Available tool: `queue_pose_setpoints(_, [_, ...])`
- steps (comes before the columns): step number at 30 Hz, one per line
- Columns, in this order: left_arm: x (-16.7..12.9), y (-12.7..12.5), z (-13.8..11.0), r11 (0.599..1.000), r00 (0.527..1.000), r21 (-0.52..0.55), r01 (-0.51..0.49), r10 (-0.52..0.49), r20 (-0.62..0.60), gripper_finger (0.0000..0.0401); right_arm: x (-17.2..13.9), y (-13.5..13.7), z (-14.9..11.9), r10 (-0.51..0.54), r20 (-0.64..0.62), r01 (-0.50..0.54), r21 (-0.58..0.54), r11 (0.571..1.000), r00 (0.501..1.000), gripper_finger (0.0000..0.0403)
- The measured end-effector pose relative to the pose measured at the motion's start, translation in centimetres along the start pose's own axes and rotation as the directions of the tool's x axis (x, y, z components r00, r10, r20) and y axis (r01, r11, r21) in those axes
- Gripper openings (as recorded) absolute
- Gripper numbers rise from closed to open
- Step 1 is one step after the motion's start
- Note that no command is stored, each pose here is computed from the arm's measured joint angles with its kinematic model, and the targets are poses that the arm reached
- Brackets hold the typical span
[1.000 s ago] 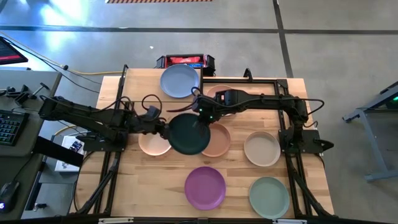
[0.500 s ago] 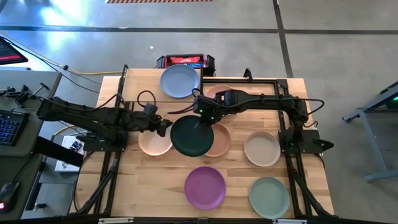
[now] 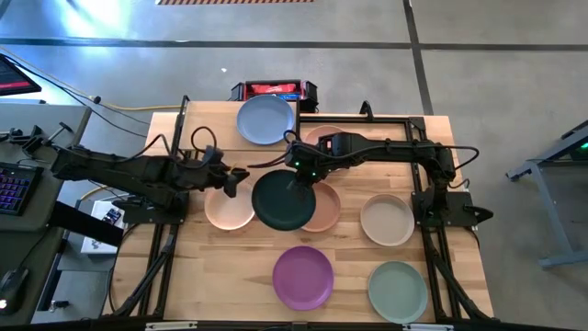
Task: Place and stack plates onto a shelf
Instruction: Stack the dark green plate on top of the blue plate on the shelf
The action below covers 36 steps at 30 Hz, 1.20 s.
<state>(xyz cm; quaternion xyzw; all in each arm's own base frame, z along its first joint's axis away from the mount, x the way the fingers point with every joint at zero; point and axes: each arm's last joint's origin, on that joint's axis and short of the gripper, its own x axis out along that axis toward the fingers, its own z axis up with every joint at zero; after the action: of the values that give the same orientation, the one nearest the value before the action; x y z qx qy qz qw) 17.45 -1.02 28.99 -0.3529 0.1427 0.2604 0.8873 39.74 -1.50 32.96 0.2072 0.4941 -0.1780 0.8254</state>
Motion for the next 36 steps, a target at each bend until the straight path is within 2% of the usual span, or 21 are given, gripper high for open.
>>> queue_pose_setpoints(18, [-1.8, 0.4, 1.0, 0.997, 0.997, 0.062, 0.04, -0.044, 0.064, 0.0104, 0.0, -0.1, 0.1, -0.024, 0.016, 0.024, 0.026, 0.999, 1.0, 0.0])
queue_pose_setpoints(26, [-2.5, 0.6, 1.3, 0.991, 0.994, 0.119, 0.056, -0.066, 0.082, 0.0104, 0.0, -0.1, 0.3, -0.016, 0.032, 0.014, 0.055, 0.998, 0.999, 0.0])
queue_pose_setpoints(32, [-2.5, 0.6, 1.4, 0.977, 0.994, 0.208, 0.035, -0.056, 0.098, 0.0104, 0.0, -0.3, 0.8, -0.001, 0.069, -0.004, 0.077, 0.997, 0.998, 0.0])
queue_pose_setpoints(36, [-2.5, 0.6, 1.4, 0.975, 0.993, 0.221, 0.03, -0.054, 0.101, 0.0104, 0.0, -0.6, 1.4, 0.009, 0.103, -0.018, 0.092, 0.996, 0.995, 0.0])
